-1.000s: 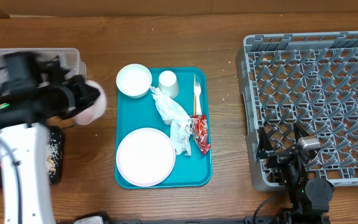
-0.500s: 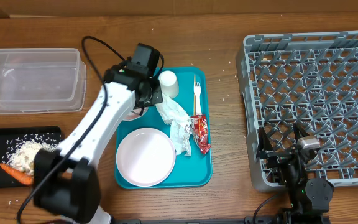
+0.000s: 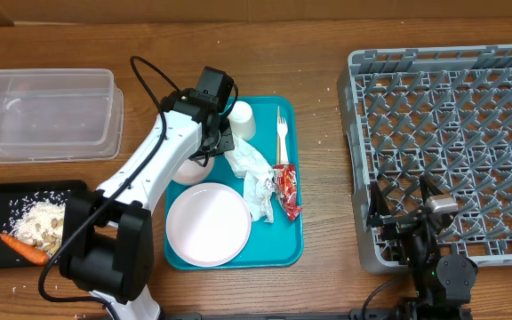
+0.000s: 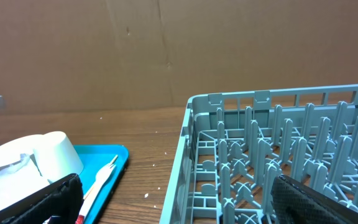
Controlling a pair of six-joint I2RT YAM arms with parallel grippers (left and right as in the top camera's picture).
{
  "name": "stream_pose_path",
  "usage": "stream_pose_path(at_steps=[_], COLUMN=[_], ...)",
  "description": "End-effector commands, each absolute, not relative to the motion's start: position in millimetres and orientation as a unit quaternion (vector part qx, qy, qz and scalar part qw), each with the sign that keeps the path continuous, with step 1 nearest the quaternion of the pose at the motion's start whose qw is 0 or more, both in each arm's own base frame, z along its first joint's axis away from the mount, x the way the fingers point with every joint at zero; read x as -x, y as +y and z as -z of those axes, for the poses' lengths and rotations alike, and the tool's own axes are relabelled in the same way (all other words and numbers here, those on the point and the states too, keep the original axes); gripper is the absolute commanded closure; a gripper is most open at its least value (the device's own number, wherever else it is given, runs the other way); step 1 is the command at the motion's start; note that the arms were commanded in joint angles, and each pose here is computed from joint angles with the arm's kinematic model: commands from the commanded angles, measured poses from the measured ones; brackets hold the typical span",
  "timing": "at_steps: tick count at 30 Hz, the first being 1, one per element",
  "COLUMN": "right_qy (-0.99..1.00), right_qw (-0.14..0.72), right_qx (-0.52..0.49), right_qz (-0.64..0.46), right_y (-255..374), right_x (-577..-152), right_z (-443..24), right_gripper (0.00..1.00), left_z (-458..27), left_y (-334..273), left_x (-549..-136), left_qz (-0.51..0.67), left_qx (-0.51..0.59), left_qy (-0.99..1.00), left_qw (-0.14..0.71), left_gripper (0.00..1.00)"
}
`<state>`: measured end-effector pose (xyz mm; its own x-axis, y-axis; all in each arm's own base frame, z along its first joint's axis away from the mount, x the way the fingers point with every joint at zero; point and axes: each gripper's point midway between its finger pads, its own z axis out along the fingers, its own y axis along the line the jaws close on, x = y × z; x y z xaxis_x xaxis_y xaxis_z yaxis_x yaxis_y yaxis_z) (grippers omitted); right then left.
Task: Sort waste into correct bins and load items into the dishwasher
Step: 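Carry the emptied pink bowl back and set it on the teal tray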
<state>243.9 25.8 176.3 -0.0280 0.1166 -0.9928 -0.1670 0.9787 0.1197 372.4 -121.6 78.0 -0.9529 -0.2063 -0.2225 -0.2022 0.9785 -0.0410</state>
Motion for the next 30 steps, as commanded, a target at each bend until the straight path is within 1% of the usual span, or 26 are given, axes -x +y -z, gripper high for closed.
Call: stream_pose_path(at_steps=[1,7,9,11,12,13,14,15,16,18,19,22,25,26,29,30], right_qy=[0.709,0.709,0.709,0.709,0.709,0.709,0.709,0.709,0.709,0.709,0.709,0.709,0.709,0.709,0.709,0.709], right_qw=[0.698,0.698,0.698,0.698,0.698,0.698,0.698,0.698,0.698,0.698,0.698,0.698,0.698,0.698,0.698,0.698], right_qx=[0.015,0.016,0.016,0.016,0.016,0.016,0.016,0.016,0.016,0.016,0.015,0.015,0.015,0.015,0.016,0.016], right_qz=[-0.102,-0.102,-0.102,-0.102,-0.102,-0.102,-0.102,-0.102,-0.102,-0.102,-0.102,-0.102,-0.102,-0.102,-0.102,-0.102], right_y=[25,25,25,25,25,25,25,25,25,25,25,25,25,25,25,25], right_x=[-244,-244,-244,-244,-244,-244,-244,-244,-244,-244,-244,-244,-244,-244,-244,-244], right_z=[-174,-174,-174,-174,-174,-174,-174,-174,-174,-174,-174,-174,-174,-174,-174,-174], right_gripper=[0.0,0.0,0.0,0.0,0.0,0.0,0.0,0.0,0.0,0.0,0.0,0.0,0.0,0.0,0.0,0.0], left_z=[-77,-77,-87,-102,-118,-132,-141,-155,-170,-185,-187,-191,-189,-187,-180,-181], left_y=[-123,-123,-120,-114,-106,-103,-101,-101,-102,-106,-107,-105,-99,-100,-120,-121], left_x=[-375,-372,-371,-377,-385,-393,-399,-408,-418,-429,-431,-444,-450,-451,-448,-447], left_qz=[0.002,0.001,-0.008,-0.025,-0.046,-0.058,-0.063,-0.068,-0.07,-0.066,-0.066,-0.066,-0.045,-0.027,0.093,0.109], left_qx=[0.106,0.105,0.105,0.108,0.111,0.105,0.096,0.079,0.061,0.035,0.027,0.004,0.002,-0.004,-0.065,-0.071], left_qy=[0.988,0.989,0.989,0.987,0.983,0.98,0.979,0.976,0.972,0.969,0.968,0.963,0.965,0.967,0.968,0.967], left_qw=[0.116,0.109,0.105,0.117,0.137,0.157,0.171,0.191,0.214,0.237,0.242,0.262,0.26,0.254,0.223,0.22], left_gripper=[0.87,0.87,0.87,0.82,0.75,0.62,0.41,0.17,0.15,0.03,0.0,0.0,0.04,0.05,0.05,0.05])
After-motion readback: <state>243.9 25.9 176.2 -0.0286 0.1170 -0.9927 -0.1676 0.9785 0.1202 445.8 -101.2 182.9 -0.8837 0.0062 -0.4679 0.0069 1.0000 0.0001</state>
